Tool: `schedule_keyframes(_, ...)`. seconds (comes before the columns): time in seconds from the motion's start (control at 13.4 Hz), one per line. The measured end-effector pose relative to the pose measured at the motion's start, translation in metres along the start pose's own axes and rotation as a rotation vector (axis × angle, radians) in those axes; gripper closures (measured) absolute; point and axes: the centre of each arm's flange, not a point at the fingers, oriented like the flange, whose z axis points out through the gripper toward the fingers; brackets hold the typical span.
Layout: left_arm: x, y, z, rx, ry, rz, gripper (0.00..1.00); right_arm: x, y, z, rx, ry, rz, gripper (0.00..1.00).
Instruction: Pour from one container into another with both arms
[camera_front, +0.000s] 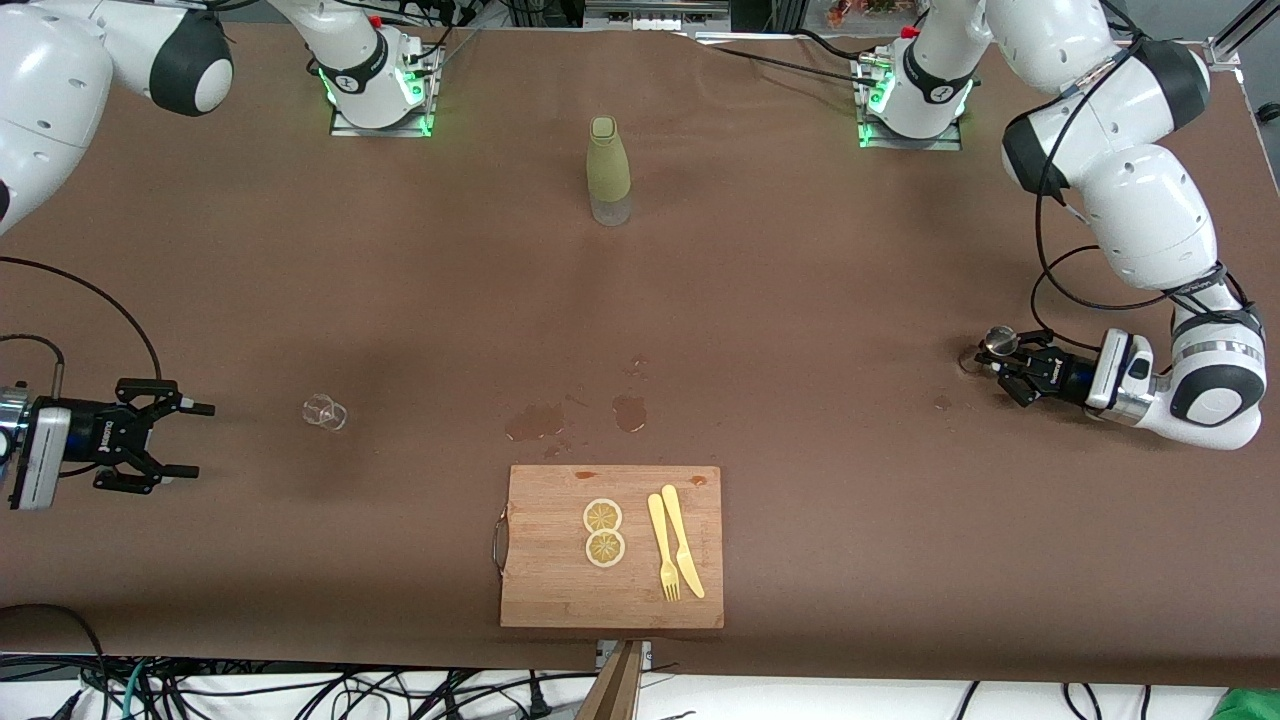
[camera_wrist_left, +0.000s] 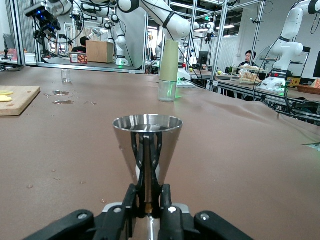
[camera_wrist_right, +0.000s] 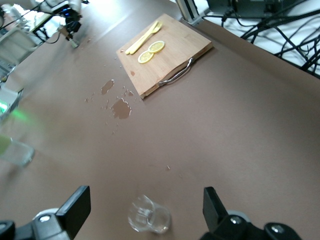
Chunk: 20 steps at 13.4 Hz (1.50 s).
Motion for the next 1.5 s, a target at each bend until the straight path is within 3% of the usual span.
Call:
schedule_keyframes(0.22, -0.002, -0.002, 0.002, 0.002, -0.004, 0.014, 0.78, 0.051, -0.032, -0.007, -0.065, -0.110, 0.192, 0.00)
schedule_keyframes(0.45, -0.005, -0.003, 0.005, 0.004, -0.001, 0.020, 0.78, 0.093, -0.074, -0.024, -0.168, -0.215, 0.373, 0.00)
schedule_keyframes(0.9, -0.008, -0.002, 0.004, 0.020, 0.012, 0.031, 0.79, 0.136, -0.158, -0.046, -0.384, -0.429, 0.691, 0.00)
schedule_keyframes(1.05, -0.010, -0.001, 0.003, 0.023, 0.009, 0.031, 0.74, 0.142, -0.183, -0.055, -0.447, -0.487, 0.784, 0.00)
schedule_keyframes(1.12, -0.011, 0.000, 0.003, 0.024, 0.010, 0.031, 0.68, 0.143, -0.196, -0.060, -0.479, -0.517, 0.831, 0.00)
schedule_keyframes(1.5, -0.015, 0.001, -0.001, 0.034, -0.015, 0.036, 0.14, 0.137, -0.252, -0.091, -0.586, -0.607, 1.007, 0.00)
